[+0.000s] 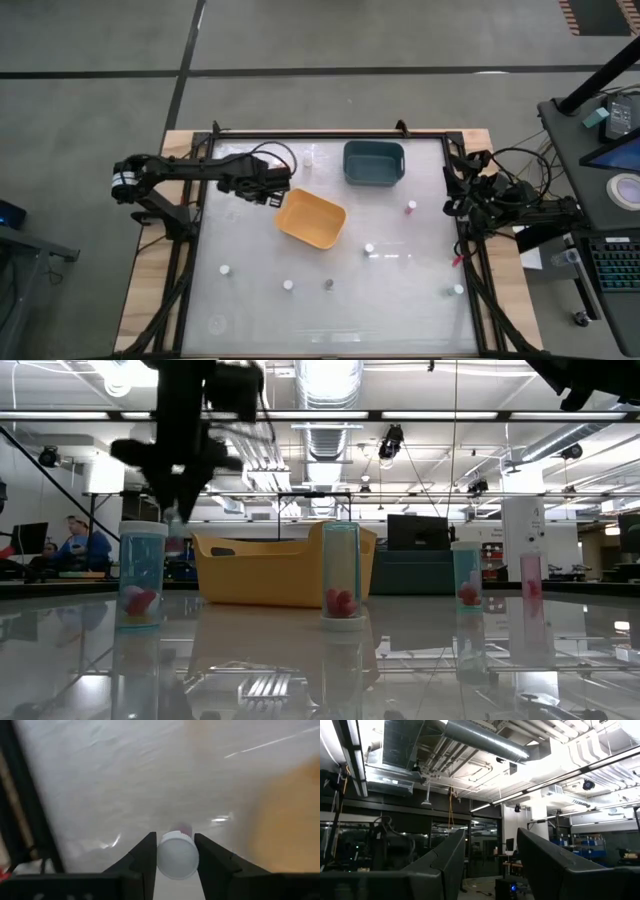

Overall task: Pick and place medicine bottles into bin by pill shape (circle, oval)
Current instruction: Put the blue pill bottle into the yellow bin

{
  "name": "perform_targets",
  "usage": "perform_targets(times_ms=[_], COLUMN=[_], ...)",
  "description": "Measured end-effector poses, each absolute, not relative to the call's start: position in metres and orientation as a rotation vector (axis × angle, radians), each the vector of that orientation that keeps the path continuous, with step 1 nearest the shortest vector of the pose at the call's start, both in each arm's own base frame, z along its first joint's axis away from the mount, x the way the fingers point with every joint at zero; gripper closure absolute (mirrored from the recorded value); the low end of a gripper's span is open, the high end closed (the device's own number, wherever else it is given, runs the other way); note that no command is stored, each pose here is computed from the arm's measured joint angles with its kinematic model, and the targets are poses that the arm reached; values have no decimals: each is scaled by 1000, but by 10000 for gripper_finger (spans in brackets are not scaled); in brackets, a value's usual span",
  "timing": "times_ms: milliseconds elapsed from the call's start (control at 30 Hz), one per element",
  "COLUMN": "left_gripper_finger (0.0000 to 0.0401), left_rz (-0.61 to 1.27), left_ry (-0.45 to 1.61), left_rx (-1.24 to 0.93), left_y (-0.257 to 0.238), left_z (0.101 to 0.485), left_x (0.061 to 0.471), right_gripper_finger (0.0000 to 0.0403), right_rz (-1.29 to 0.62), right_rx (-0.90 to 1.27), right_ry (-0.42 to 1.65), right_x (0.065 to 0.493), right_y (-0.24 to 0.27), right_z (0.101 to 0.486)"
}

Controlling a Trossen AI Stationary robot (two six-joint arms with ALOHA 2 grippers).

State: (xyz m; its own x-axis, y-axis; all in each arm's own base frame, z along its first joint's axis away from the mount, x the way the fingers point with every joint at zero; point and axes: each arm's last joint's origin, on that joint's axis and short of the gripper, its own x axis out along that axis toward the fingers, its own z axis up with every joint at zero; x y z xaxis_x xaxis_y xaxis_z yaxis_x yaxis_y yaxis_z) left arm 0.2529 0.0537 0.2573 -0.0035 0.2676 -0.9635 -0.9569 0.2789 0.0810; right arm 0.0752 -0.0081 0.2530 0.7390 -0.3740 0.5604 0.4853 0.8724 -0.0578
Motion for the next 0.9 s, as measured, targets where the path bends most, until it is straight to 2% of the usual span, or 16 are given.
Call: perform_targets(times_ms=[233, 400, 600, 900], left_gripper_finger=[309, 309, 310, 310], left_rz=[979, 861, 763, 743], left_ry=[1023, 918, 843, 951], left_rx=[-745, -718, -682, -681], left_y=[38, 30, 23, 21], left_z=[303, 319, 321, 295], left_x=[273, 285, 299, 322], right_gripper_finger=[232, 232, 232, 232], right_rz=[-475, -475, -475, -478], right_rx=[-206, -205, -205, -203], right_ry=[-568, -569, -569, -569], right_x=[75, 75, 75, 75], right_y=[-8, -8, -8, -8], right_z=[253, 253, 253, 253])
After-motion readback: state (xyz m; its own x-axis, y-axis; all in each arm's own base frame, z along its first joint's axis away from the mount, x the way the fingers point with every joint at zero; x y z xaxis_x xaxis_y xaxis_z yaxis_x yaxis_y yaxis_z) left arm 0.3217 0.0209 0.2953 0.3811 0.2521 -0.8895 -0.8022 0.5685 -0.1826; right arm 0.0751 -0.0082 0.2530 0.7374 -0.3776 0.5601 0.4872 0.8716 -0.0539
